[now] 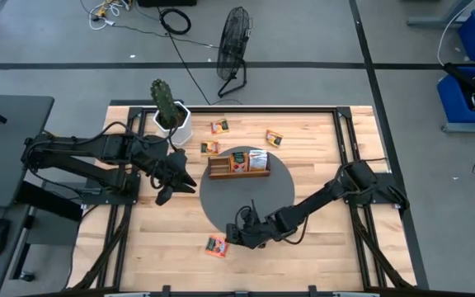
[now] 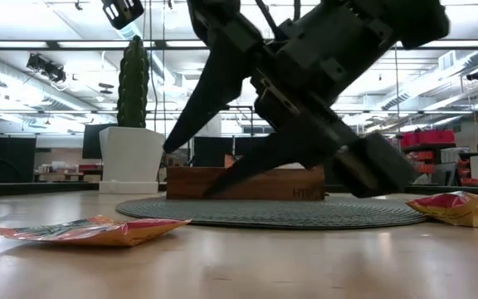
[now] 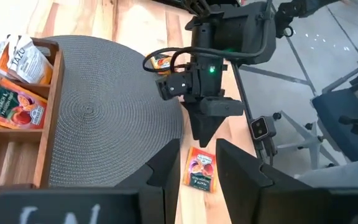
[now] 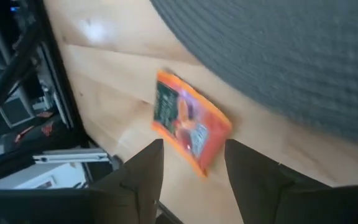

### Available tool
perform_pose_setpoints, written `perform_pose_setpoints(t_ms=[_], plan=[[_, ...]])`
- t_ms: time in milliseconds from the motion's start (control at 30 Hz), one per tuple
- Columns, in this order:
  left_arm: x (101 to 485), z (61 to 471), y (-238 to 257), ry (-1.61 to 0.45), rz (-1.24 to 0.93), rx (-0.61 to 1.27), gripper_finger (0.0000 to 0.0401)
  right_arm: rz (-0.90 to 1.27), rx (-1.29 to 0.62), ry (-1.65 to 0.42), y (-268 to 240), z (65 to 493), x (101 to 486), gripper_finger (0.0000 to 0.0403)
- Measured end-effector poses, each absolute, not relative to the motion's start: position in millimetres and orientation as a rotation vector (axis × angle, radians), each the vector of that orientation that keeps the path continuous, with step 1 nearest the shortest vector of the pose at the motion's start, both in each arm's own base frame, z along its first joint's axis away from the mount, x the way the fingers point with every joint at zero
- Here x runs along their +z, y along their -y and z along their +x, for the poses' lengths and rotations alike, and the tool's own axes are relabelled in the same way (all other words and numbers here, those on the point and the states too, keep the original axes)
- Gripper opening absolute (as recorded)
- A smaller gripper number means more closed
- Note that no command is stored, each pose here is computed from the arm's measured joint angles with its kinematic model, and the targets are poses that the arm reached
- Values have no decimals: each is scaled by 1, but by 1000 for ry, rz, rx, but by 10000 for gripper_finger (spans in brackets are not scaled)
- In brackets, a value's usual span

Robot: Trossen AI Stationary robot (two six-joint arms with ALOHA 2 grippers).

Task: Pick & Place Tea
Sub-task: Put the pink tea bag into the middle section of the wooden organizer

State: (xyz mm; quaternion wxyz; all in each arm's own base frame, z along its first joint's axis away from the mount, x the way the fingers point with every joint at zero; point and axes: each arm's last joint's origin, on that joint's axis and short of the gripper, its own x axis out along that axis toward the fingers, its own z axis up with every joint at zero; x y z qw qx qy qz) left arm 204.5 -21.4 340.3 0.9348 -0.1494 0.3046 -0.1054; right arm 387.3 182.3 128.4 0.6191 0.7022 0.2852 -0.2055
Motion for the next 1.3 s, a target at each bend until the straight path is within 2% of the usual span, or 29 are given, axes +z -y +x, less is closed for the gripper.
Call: perform_pose_setpoints(t_ms=[200,300,533,733,867,1033,1167,1300], plan=[[338,203,21,-655,-288,-216,106,1517,-403,-626,-183,391,138,178],[337,202,21,-663,-282,-217,106,1364,-315,-639,-190,395,149,173],[330,203,31,-732,-268,-255,106,1138,-284,-692,-198,405,175,120],[314,212,52,-855,-230,-316,106,990,-271,-621,-201,400,202,86],[297,225,68,-928,-179,-352,106,892,-391,-582,-198,379,226,62],[285,241,80,-939,-172,-332,106,766,-544,-549,-192,336,263,9],[274,248,89,-906,-217,-305,106,721,-612,-538,-187,305,286,15],[231,240,88,-923,-370,-256,106,699,-650,-515,-183,283,301,16]])
